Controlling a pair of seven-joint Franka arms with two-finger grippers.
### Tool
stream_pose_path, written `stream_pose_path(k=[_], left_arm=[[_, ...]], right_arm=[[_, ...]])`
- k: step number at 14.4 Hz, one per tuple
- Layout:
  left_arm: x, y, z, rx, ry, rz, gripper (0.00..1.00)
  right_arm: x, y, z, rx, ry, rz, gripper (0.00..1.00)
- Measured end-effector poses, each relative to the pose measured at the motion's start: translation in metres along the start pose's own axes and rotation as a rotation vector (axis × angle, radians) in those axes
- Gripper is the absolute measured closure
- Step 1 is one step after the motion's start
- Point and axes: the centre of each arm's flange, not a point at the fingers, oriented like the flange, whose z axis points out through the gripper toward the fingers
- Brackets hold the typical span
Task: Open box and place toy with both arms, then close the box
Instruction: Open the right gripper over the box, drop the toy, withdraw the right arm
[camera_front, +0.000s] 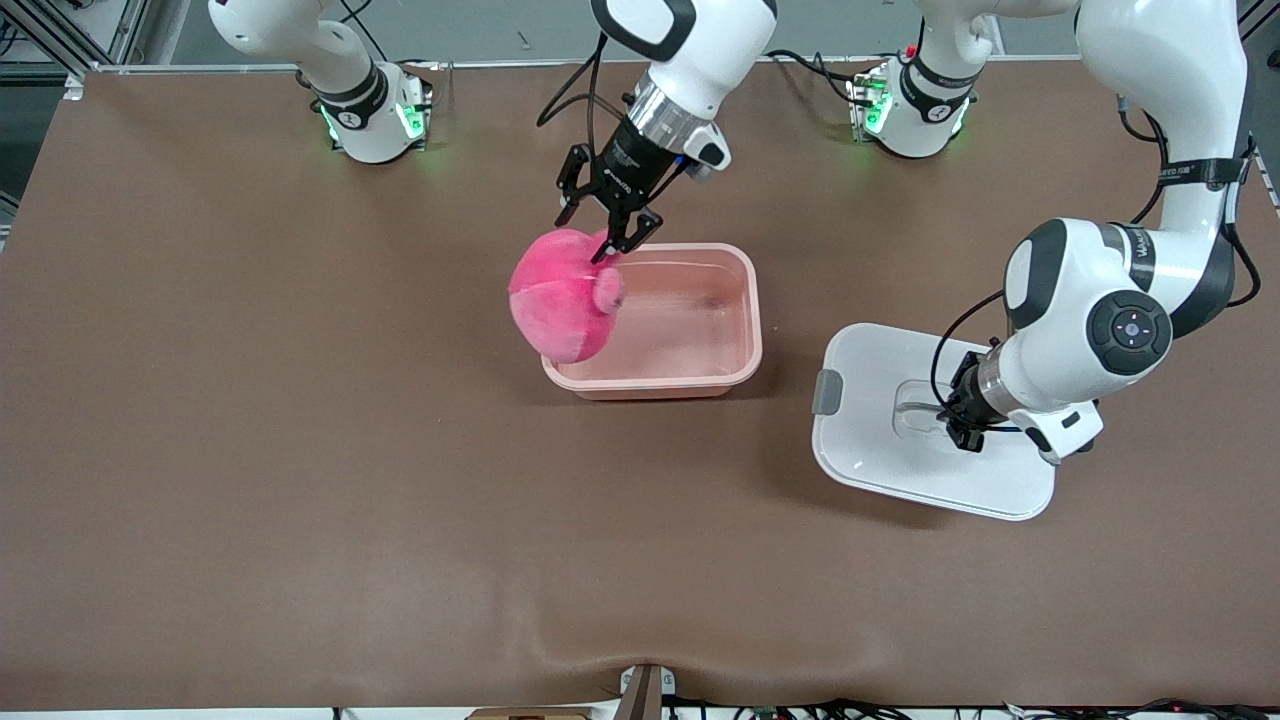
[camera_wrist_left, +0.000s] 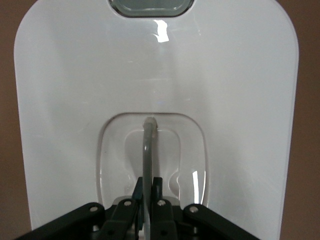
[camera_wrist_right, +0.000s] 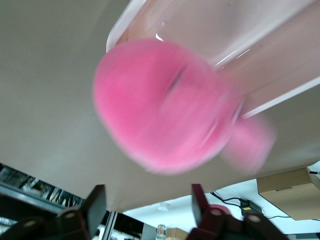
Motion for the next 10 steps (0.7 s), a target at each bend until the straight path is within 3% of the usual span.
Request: stream_pose_path(k=[2,6,10], left_arm=[[-0.002,0.0,0.0,0.001,-0.001,0.002,0.93],[-0.002,0.0,0.001,0.002,-0.001,0.002,0.93],[-0.001,0.0,0.001,0.002,-0.001,0.002,0.93]], right_arm=[[-0.01,-0.002,-0.015,-0.004,0.042,0.022,0.0],[-0.036,0.001,-0.01,0.023,0.094,0.069,0.0],[-0.109,0.009,0.041,0.115,0.193,0.236,0.0]])
